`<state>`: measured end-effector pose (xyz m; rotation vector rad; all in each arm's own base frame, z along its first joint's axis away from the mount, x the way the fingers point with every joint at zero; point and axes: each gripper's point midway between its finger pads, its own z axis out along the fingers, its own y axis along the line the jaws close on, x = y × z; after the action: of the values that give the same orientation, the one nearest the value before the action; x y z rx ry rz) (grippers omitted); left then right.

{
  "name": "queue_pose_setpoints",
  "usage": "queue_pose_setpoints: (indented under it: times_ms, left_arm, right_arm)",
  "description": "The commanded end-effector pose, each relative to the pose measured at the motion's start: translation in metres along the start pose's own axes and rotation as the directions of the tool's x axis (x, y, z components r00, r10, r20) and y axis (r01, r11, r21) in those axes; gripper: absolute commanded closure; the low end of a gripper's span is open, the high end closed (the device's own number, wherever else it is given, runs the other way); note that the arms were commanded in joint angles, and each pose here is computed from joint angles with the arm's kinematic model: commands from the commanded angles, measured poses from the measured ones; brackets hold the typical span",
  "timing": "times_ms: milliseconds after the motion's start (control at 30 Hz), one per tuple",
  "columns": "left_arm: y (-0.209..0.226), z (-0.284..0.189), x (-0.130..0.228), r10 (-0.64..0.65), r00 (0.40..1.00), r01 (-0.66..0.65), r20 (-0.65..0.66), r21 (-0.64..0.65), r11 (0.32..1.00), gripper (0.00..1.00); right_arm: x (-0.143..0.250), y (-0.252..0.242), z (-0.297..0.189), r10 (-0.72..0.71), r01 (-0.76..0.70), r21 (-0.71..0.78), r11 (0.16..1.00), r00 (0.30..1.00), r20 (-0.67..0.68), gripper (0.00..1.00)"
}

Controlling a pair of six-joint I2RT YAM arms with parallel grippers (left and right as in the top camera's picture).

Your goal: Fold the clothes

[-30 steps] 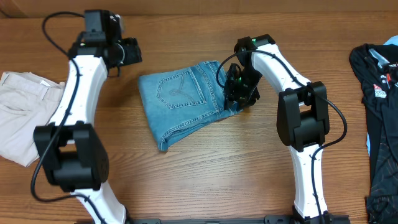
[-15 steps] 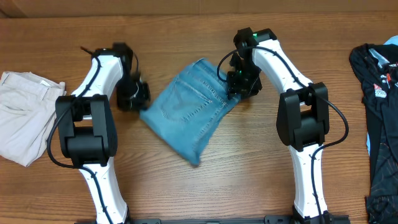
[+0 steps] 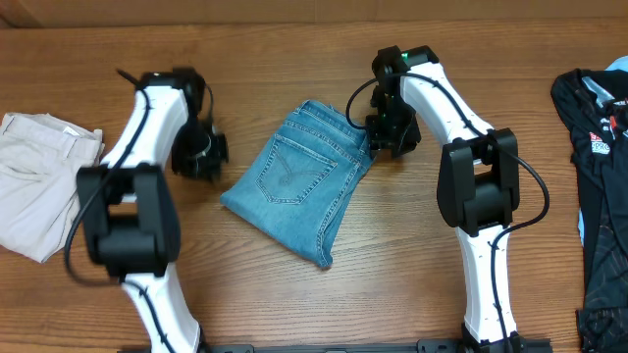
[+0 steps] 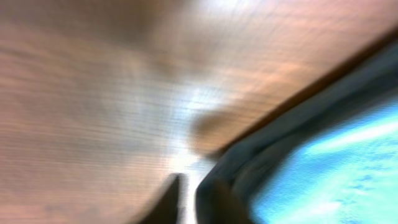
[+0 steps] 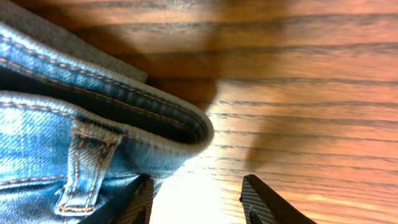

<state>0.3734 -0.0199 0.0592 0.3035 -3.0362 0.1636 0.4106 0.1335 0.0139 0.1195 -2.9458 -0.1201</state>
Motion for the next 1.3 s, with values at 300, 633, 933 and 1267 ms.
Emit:
queue_pose_setpoints:
  times_ms: [300,633,933,1267]
  left_arm:
    - [-0.085,-0.053,-0.067,0.210,0.888,-0.353,0.410,0.312,0.882,0.01]
    - [-0.123,0.031,-0.066,0.267,0.919,-0.385,0.290,0.519,0.763,0.01]
    - [-0.167,0.087,-0.022,0.412,0.895,-0.426,0.168,0.594,0.683,0.06]
    - [-0.164,0.090,-0.025,0.444,0.880,-0.466,0.171,0.500,0.730,0.96]
  right_arm:
    - [0.003,0.002,-0.206,0.014,0.005,-0.037,0.999,0.867,0.499,0.37]
    - [0.032,0.001,-0.233,0.014,0.010,-0.042,0.999,0.852,0.523,0.35]
    - [0.033,0.001,-0.232,0.014,0.008,-0.041,0.999,0.855,0.519,0.35]
    - [0.033,0.001,-0.232,0.014,0.008,-0.040,0.999,0.857,0.515,0.35]
